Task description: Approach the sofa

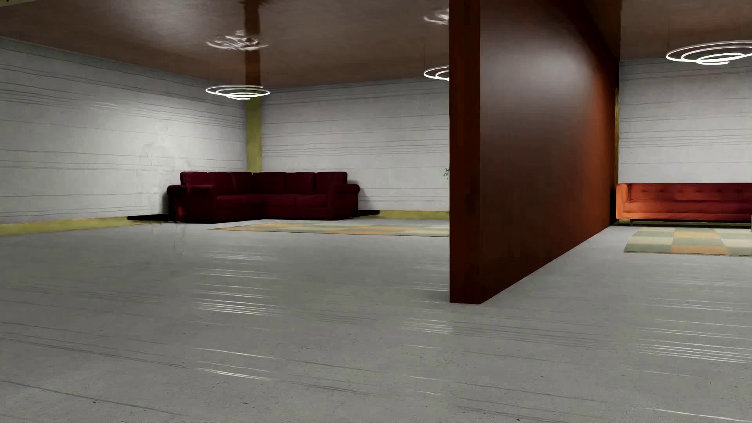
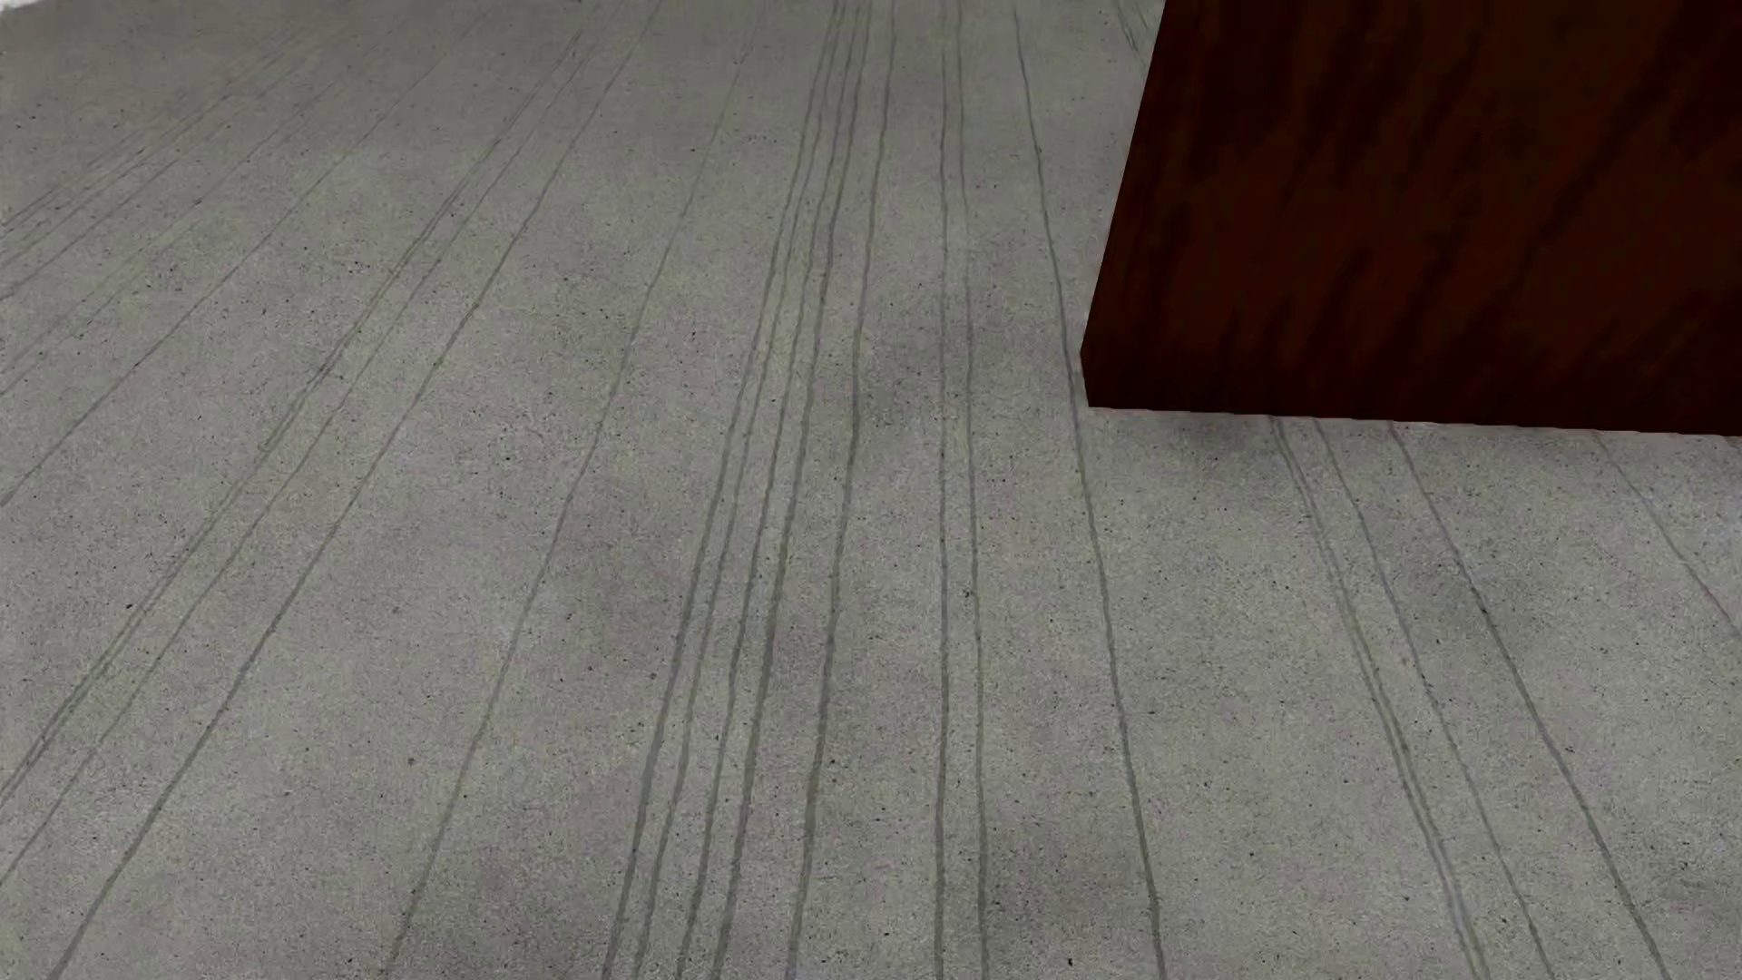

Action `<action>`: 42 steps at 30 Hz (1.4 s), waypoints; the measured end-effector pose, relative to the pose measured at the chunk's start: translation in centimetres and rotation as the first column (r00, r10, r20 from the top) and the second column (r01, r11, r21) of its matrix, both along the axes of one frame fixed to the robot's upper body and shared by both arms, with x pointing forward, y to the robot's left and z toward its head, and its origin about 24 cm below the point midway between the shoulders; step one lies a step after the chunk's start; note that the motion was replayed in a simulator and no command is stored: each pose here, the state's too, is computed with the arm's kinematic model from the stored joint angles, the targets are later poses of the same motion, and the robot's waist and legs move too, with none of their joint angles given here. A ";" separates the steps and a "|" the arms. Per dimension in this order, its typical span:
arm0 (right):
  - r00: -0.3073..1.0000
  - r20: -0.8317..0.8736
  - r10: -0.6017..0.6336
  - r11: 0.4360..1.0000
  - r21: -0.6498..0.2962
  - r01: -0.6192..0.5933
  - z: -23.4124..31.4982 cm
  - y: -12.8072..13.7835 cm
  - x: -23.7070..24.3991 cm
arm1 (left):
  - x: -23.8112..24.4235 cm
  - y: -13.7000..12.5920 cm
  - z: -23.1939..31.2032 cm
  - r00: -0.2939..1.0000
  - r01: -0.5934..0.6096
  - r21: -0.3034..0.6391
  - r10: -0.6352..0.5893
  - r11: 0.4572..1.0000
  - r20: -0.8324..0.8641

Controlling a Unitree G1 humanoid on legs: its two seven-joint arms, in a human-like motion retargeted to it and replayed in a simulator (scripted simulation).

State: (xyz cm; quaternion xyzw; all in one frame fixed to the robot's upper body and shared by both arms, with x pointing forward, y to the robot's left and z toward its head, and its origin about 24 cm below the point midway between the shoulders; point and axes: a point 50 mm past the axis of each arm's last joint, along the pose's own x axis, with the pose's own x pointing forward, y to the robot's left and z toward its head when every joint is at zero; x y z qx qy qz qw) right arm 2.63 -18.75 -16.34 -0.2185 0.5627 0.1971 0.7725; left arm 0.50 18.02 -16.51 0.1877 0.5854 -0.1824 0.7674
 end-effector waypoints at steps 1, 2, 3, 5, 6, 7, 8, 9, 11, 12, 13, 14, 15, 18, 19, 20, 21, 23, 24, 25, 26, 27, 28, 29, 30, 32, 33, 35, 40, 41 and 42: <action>1.000 -0.018 -0.008 1.000 -0.018 0.007 -0.1 -0.5 -0.3 | 0.9 0.4 0.1 0.999 -0.024 0.008 0.024 1.000 0.028; 1.000 -0.007 -0.027 0.999 -0.022 0.027 -0.1 -0.7 0.0 | 2.1 1.6 0.3 0.996 -0.063 0.032 0.061 0.998 0.065; 0.999 0.001 -0.036 0.999 -0.024 0.036 0.0 -0.9 0.2 | 3.3 1.7 0.6 0.994 -0.050 0.030 0.047 0.998 0.103; 0.999 0.002 0.033 0.999 -0.031 -0.033 -0.1 -0.6 1.1 | 5.3 1.7 0.9 0.988 -0.026 0.026 0.021 0.999 0.155; 0.999 0.022 0.033 0.999 -0.028 -0.032 0.0 -0.7 1.6 | 6.3 1.4 1.1 0.982 -0.030 0.014 0.027 0.999 0.187; 0.999 0.042 0.031 0.999 -0.022 -0.030 0.1 -0.5 2.3 | 6.8 1.3 1.2 0.979 -0.041 0.009 0.038 0.999 0.200; 0.998 0.062 0.022 1.000 -0.017 -0.021 0.3 -0.5 2.8 | 7.2 1.1 1.3 0.977 -0.035 0.003 0.033 0.999 0.210; 0.997 0.080 0.020 1.000 -0.008 -0.020 0.4 -0.2 3.4 | 7.4 1.1 1.2 0.976 -0.044 0.003 0.042 0.999 0.213; 0.995 0.100 0.015 1.000 0.010 -0.016 0.5 0.3 3.9 | 7.5 1.0 1.3 0.975 -0.048 0.001 0.047 0.999 0.216; 0.993 0.113 0.019 1.000 0.017 -0.021 0.6 0.5 4.2 | 7.5 0.9 1.3 0.975 -0.046 -0.001 0.046 0.999 0.217; 0.994 0.111 0.022 0.999 0.024 -0.025 0.6 0.8 4.1 | 7.2 1.0 1.2 0.978 -0.033 0.002 0.032 0.999 0.208; 0.993 0.120 0.019 0.999 0.030 -0.023 0.6 1.0 4.4 | 7.3 1.1 1.3 0.976 -0.038 0.005 0.036 0.999 0.212; 0.992 0.113 0.048 0.998 0.037 -0.052 0.6 1.4 4.1 | 6.7 1.2 1.2 0.980 -0.039 0.009 0.037 0.999 0.196; 0.990 0.104 0.093 0.995 0.022 -0.096 0.5 1.1 4.0 | 4.9 1.8 0.8 0.988 -0.054 0.028 0.050 0.998 0.146; 0.984 0.152 0.095 0.994 0.030 -0.100 1.2 0.9 4.8 | 4.5 1.6 0.8 0.990 -0.047 0.023 0.043 0.999 0.136; 0.981 0.153 0.117 0.992 0.023 -0.121 1.2 0.8 5.0 | 3.6 1.6 0.7 0.993 -0.047 0.027 0.043 0.999 0.113; 0.980 0.165 0.111 0.993 0.020 -0.116 1.3 0.8 5.6 | 3.0 1.9 0.6 0.994 -0.053 0.035 0.049 0.998 0.098; 0.976 0.196 0.093 0.995 0.012 -0.097 1.5 0.7 7.2 | 1.7 2.6 0.5 0.998 -0.043 0.059 0.039 0.997 0.055; 0.971 0.215 0.105 0.994 0.014 -0.110 1.7 0.8 7.8 | 0.9 3.0 0.4 0.999 -0.048 0.073 0.046 0.996 0.028; 0.968 0.229 0.102 0.994 0.013 -0.108 1.8 0.8 8.3 | 0.2 3.2 0.3 0.999 -0.053 0.085 0.053 0.995 0.002; 0.967 0.237 0.094 0.995 0.009 -0.099 1.9 0.7 8.8 | -0.5 3.5 0.2 0.998 -0.057 0.098 0.059 0.994 -0.022; 0.965 0.247 0.090 0.996 0.004 -0.094 2.0 0.5 9.2 | -1.1 3.7 0.1 0.997 -0.052 0.108 0.058 0.993 -0.048; 0.966 0.235 0.104 0.994 -0.006 -0.105 1.9 0.5 9.3 | -1.4 4.1 0.1 0.996 -0.069 0.119 0.075 0.990 -0.054; 0.969 0.219 0.117 0.993 -0.014 -0.117 1.7 0.4 9.0 | -1.5 4.2 0.1 0.996 -0.063 0.124 0.071 0.990 -0.060; 0.965 0.211 0.159 0.987 -0.009 -0.161 1.7 0.7 8.3 | -1.7 4.2 0.1 0.995 -0.055 0.127 0.064 0.990 -0.071; 0.980 0.135 0.149 0.989 -0.010 -0.149 0.7 0.8 6.1 | -2.1 4.5 0.2 0.995 -0.051 0.133 0.061 0.990 -0.078; 0.984 0.106 0.140 0.990 -0.006 -0.140 0.5 0.7 4.9 | -2.1 4.2 0.0 0.995 -0.033 0.131 0.045 0.991 -0.090; 0.988 0.056 0.144 0.990 -0.002 -0.144 0.2 0.8 3.0 | -1.0 4.1 0.1 0.997 -0.055 0.122 0.062 0.991 -0.053; 0.999 0.007 0.041 0.999 -0.004 -0.041 0.2 -0.3 0.0 | 4.2 2.4 0.8 0.992 -0.043 0.046 0.037 0.998 0.123; 0.997 -0.015 0.078 0.997 -0.007 -0.078 0.2 -0.3 -0.6 | 5.5 2.6 1.2 0.986 -0.025 0.046 0.017 0.999 0.166; 0.997 -0.026 0.074 0.997 -0.008 -0.074 0.2 -0.5 -1.2 | 6.9 2.7 1.6 0.977 -0.015 0.045 0.005 0.999 0.212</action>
